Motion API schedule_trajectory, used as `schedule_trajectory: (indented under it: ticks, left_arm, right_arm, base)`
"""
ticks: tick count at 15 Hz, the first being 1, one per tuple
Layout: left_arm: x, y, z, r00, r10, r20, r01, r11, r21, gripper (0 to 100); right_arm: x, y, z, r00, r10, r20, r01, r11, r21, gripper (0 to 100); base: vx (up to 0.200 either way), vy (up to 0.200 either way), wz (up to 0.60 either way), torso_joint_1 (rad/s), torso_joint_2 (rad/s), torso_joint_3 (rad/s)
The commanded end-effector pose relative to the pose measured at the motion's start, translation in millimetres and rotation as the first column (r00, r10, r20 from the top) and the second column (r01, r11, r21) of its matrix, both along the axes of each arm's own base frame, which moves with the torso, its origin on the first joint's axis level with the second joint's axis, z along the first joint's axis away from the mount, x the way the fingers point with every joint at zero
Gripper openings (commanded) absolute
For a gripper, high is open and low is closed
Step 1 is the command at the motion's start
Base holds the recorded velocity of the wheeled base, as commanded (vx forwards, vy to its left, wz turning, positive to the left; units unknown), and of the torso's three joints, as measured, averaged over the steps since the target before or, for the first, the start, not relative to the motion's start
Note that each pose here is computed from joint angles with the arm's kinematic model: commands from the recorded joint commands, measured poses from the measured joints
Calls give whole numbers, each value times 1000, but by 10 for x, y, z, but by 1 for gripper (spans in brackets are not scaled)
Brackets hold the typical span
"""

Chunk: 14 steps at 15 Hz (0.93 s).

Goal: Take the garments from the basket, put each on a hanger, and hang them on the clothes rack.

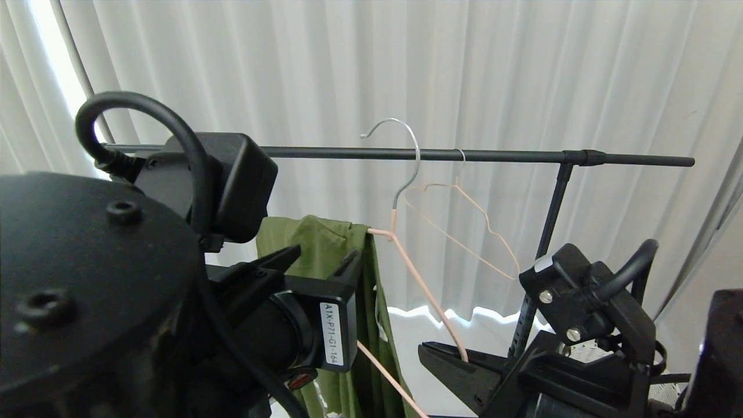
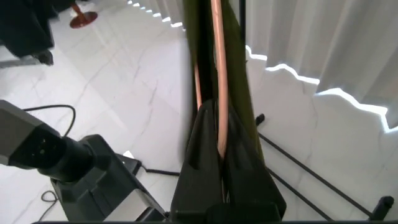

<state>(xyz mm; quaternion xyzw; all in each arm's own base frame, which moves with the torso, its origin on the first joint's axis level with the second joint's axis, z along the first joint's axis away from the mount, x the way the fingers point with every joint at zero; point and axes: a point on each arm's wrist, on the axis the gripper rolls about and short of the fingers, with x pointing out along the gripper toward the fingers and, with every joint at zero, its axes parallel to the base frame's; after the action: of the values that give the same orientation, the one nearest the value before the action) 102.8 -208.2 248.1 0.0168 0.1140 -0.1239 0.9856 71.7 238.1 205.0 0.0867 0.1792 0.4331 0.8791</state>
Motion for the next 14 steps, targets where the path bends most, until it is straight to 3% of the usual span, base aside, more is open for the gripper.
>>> schedule_trajectory:
  ticks: [1,4,6,10,13,14]
  left_arm:
    - [-56,-14,7,1000,-22,2,22,1000,-3,100]
    - [-95,-26,-10,1000,-27,5,27,1000,4,100]
    - [-104,-29,-9,1000,-23,7,23,1000,4,100]
    - [-127,34,-51,1000,-15,9,15,1000,21,100]
    - [-192,220,37,999,-24,34,23,1000,9,100]
    - [-228,325,114,997,-36,62,34,999,28,100]
  right_arm:
    - [-8,-3,19,1000,6,11,-6,1000,11,0]
    - [-12,-3,50,1000,7,30,-9,998,63,0]
    - [-19,-33,42,999,7,33,-9,998,65,0]
    - [-75,-242,59,998,11,68,-18,995,101,0]
    - [-123,-461,15,989,11,150,-29,993,117,0]
    - [-134,-504,6,981,13,191,-35,993,111,0]
  base:
    - [0,0,0,0,0,0]
    - [0,0,0,0,0,0]
    - [0,0,0,0,0,0]
    - [0,0,0,0,0,0]
    - [0,0,0,0,0,0]
    - [0,0,0,0,0,0]
